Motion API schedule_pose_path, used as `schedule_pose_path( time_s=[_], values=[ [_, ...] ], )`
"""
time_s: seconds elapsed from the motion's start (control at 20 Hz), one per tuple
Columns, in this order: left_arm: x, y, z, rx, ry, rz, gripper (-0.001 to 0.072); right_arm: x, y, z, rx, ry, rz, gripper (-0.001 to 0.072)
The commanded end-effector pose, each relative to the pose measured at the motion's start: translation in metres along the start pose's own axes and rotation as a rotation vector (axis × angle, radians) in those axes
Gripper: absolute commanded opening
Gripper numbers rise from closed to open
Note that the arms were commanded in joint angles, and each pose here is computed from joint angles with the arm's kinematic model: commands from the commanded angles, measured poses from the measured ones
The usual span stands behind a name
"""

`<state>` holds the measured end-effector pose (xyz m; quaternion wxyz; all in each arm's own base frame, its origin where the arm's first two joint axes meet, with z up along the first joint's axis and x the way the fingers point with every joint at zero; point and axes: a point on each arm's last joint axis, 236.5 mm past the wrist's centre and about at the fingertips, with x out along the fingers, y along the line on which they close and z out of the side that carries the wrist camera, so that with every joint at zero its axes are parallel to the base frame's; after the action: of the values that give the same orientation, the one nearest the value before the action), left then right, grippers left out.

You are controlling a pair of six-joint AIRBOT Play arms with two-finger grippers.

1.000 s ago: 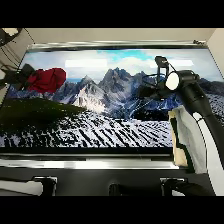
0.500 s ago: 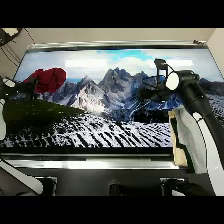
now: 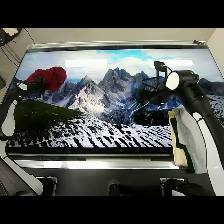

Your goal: Fold the shirts.

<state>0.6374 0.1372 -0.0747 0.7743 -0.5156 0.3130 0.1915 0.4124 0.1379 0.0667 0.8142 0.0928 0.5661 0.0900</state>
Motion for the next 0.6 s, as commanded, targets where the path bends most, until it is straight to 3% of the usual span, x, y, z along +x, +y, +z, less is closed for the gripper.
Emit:
schedule_pose_path(
  time_s=[0.0,0.15,0.25,0.35,0.55],
  values=[
    [-0.008,-0.015,-0.004,0.001,0.010,-0.029,0.0026,0.000,0.002,-0.013,-0.002,0.053,0.008,0.0673],
    [-0.070,-0.089,0.015,0.295,-0.085,-0.147,0.0024,-0.009,-0.010,-0.017,-0.124,0.062,-0.041,0.0674],
    [-0.146,-0.151,0.010,0.592,-0.144,-0.231,0.0025,-0.030,-0.025,-0.014,-0.183,0.025,-0.115,0.0674],
    [-0.235,-0.204,-0.022,0.843,-0.156,-0.319,0.0024,-0.063,-0.036,-0.007,-0.211,-0.053,-0.177,0.0674],
    [-0.392,-0.250,-0.134,1.099,-0.052,-0.504,0.0025,-0.139,-0.029,-0.006,-0.219,-0.239,-0.172,0.0674]
  ],
)
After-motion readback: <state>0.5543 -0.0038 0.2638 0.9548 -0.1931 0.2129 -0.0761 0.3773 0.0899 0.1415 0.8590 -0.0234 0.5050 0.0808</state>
